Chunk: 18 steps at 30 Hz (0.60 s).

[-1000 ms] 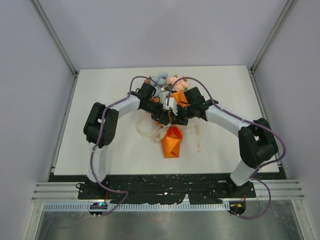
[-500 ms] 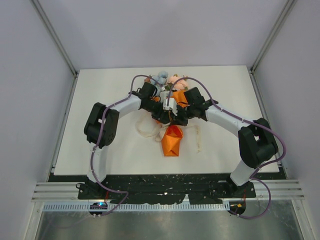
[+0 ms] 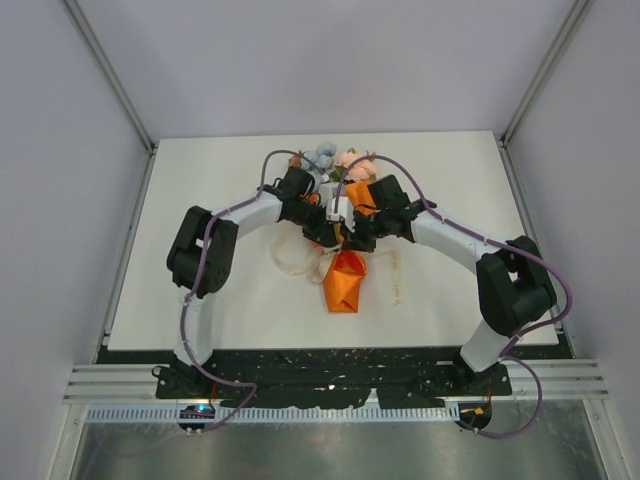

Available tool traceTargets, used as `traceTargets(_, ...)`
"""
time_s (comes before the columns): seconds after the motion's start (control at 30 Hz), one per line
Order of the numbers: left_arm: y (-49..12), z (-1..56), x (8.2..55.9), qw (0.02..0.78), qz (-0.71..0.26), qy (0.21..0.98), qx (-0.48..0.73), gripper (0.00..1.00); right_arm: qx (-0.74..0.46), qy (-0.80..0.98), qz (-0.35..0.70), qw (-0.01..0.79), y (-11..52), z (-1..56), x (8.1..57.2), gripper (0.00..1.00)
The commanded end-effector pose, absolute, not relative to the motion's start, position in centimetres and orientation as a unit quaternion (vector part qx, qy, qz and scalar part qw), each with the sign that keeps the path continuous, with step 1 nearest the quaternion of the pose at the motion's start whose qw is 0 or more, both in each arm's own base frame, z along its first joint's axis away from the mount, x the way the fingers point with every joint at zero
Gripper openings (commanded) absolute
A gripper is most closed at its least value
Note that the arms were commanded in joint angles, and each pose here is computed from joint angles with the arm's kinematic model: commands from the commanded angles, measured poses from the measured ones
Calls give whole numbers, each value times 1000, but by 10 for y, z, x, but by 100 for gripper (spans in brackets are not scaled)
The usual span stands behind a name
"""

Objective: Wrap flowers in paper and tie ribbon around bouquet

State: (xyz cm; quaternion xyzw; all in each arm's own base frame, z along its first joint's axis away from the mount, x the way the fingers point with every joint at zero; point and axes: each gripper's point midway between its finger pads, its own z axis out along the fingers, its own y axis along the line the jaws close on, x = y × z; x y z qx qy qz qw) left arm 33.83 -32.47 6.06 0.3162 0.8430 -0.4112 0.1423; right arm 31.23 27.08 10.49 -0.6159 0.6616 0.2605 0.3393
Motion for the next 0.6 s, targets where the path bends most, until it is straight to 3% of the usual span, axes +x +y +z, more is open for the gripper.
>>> traceTargets(0.0,-329,94,345,196,-444,810,327,1,-622,650,261,351,271,114,312,5)
traceTargets(0.07,-332,98,344,210,-445,803,335,21,-622,649,263,352,272,115,311,5)
traceTargets(0.13,-333,99,344,214,-445,802,335,32,-621,648,263,353,272,116,311,5)
traceTargets(0.27,-334,101,345,220,-445,801,333,41,-621,648,263,355,272,117,312,5)
traceTargets(0.57,-337,87,348,225,-422,807,348,48,-619,647,264,358,271,119,312,5)
